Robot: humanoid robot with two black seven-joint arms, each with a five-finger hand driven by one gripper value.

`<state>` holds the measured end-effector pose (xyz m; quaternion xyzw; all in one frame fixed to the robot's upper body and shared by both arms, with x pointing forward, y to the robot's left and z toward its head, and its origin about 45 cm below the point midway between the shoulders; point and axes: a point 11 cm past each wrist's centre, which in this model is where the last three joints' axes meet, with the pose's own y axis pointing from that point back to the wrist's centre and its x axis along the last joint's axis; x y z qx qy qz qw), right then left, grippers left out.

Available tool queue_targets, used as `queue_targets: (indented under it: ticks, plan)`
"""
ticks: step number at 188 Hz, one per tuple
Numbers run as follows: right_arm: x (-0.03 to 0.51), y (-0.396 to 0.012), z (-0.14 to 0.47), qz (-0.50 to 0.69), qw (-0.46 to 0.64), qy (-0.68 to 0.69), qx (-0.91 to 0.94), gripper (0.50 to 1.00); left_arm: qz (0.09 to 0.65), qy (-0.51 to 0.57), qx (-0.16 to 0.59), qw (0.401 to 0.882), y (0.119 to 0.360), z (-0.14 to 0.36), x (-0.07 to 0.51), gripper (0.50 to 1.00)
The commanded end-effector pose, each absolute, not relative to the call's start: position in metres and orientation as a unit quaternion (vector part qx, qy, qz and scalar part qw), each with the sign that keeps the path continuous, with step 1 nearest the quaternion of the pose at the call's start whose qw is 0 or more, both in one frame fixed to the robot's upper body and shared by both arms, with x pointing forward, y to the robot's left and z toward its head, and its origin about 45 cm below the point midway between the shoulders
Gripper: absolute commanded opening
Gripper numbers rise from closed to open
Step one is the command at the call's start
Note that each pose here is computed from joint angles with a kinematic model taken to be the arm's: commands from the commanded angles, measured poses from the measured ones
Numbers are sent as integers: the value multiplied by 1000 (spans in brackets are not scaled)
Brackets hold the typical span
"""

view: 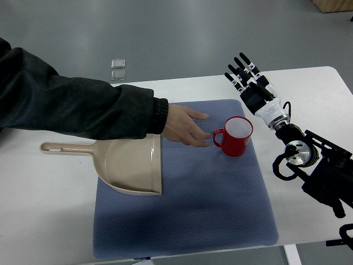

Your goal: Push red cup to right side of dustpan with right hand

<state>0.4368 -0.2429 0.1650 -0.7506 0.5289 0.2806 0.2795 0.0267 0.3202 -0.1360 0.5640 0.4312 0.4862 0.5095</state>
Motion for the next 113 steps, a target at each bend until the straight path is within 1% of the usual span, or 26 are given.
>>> queue_targets:
  ticks: [1,66,84,113]
  plan:
    - [437,-243,165,281,278,528,-751,934,486,431,564,510,320,-136,27,1000]
    - [437,-243,167,271,267,521,-764,934,487,432,564,509,320,-136,27,1000]
    - [440,-235,179,245,248,493,-797,934,487,432,564,509,320,-136,27,1000]
    - [441,-255,198,176,186,466,-847,934,486,431,564,510,320,-136,27,1000]
